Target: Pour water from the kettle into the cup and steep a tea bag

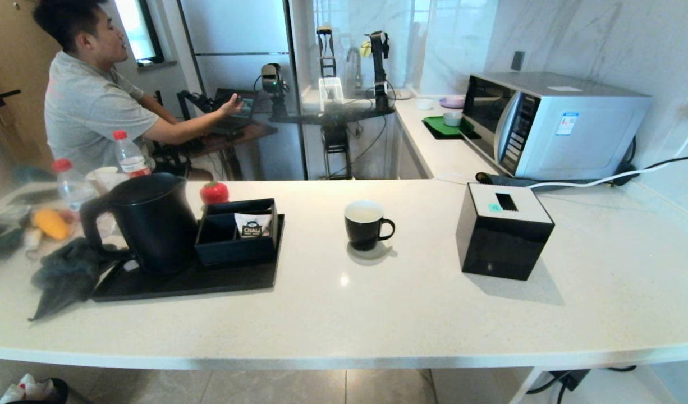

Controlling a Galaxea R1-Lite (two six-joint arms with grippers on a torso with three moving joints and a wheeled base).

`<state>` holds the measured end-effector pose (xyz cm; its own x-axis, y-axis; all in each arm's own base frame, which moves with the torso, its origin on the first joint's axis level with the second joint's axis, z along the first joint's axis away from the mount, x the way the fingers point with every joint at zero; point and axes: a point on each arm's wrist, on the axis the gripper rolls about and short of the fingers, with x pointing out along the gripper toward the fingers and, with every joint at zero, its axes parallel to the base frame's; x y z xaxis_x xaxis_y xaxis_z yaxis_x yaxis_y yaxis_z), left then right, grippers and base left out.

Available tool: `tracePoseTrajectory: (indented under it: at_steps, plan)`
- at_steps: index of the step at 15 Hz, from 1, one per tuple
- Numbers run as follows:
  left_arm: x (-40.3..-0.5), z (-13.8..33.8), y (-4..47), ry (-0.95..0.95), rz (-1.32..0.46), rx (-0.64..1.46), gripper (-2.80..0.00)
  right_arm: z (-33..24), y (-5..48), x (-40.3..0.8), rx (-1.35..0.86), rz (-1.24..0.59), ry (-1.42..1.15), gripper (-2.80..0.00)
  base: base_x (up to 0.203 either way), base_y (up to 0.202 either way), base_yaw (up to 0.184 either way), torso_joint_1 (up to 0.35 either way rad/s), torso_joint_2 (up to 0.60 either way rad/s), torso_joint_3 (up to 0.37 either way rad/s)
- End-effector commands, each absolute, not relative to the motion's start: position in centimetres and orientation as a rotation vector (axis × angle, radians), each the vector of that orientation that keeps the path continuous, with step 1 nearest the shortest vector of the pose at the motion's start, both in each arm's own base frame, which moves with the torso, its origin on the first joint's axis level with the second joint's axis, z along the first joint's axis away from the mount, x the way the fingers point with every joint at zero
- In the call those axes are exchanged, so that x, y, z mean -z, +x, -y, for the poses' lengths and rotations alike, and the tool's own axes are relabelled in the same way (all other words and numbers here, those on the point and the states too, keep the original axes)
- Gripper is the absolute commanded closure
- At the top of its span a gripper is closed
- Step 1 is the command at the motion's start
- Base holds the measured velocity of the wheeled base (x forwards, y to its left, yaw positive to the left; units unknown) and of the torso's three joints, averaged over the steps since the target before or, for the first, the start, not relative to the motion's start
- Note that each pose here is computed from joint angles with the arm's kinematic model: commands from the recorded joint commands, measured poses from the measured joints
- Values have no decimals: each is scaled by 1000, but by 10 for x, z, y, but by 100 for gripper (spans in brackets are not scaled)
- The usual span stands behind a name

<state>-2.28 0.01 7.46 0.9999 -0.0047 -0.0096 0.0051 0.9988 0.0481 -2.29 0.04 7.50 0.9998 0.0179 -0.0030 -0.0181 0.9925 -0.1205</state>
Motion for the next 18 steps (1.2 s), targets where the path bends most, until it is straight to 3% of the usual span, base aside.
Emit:
tracePoseTrajectory:
  at_steps: [1,18]
  plan:
    - [-75,0,-23,49,-9,5,0,0,-23,-75,-18,-3,-108,0,0,0,0,0,0,0]
    - [-75,0,-23,49,-9,5,0,0,-23,-75,-15,-3,-25,0,0,0,0,0,0,0]
